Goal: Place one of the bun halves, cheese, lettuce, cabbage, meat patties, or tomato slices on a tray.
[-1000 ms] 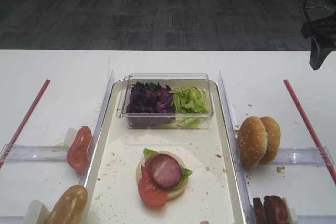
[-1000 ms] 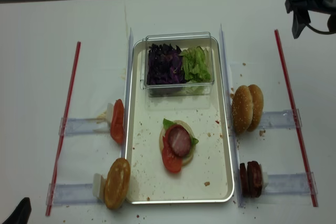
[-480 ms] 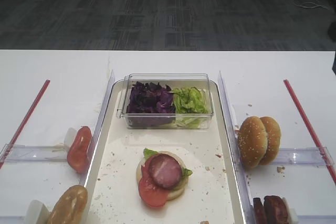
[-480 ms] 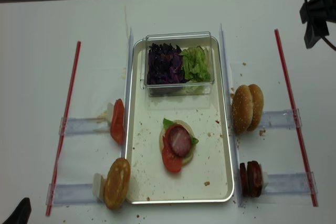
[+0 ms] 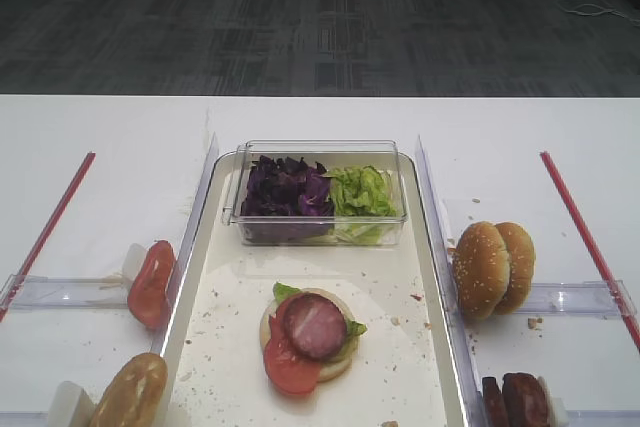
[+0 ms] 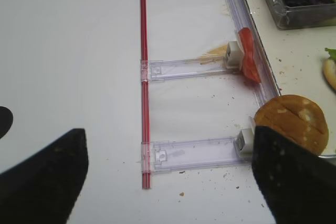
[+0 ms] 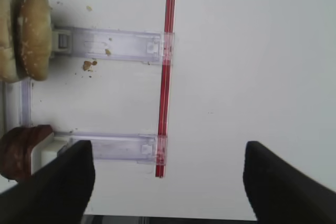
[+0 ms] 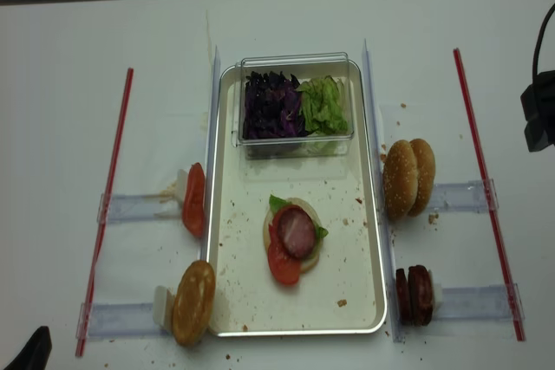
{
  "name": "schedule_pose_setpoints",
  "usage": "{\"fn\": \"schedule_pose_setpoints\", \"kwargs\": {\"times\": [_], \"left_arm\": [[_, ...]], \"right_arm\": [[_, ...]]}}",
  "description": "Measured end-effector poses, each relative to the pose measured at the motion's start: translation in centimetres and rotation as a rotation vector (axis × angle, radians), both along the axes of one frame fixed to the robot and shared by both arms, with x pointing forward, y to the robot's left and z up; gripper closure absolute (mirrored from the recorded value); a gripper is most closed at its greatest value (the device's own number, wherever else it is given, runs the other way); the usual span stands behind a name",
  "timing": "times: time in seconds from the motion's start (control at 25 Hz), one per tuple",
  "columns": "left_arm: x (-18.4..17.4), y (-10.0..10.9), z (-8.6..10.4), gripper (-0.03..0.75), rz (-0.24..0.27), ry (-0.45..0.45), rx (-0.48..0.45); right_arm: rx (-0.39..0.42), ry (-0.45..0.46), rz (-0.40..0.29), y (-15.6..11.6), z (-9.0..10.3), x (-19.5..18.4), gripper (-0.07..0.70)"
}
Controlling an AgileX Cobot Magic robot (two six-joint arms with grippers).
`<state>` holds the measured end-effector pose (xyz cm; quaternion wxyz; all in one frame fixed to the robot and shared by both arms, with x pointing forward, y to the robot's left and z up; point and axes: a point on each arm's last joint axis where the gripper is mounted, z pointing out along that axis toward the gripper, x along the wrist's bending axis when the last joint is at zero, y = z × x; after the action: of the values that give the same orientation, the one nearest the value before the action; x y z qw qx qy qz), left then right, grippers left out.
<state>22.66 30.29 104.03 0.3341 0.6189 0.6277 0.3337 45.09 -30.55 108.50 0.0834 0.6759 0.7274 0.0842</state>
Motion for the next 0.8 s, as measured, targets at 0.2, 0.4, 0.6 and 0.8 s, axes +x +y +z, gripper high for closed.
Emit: {"fn": "schedule_pose_setpoints", "kwargs": {"times": [0.2,0.4,0.6,0.8], "left_arm": [[0.0,0.0,0.0,0.099,0.000,0.000,0.000],[0.0,0.0,0.0,0.099,0.000,0.000,0.000],[0.0,0.0,0.0,0.099,0.000,0.000,0.000],[0.0,0.0,0.0,0.099,0.000,0.000,0.000]], "right_arm": [[-0.002,-0.059,0.000,0.2,0.4,-3.9,0.020],[-0.006,-0.140,0.000,0.3,0.5,-7.8,0.020],[-0.011,-0.266,0.000,0.5,0.6,-12.2,0.020],[-0.017,-0.409,0.000,0.6,0.2,-15.5,0.020]]}}
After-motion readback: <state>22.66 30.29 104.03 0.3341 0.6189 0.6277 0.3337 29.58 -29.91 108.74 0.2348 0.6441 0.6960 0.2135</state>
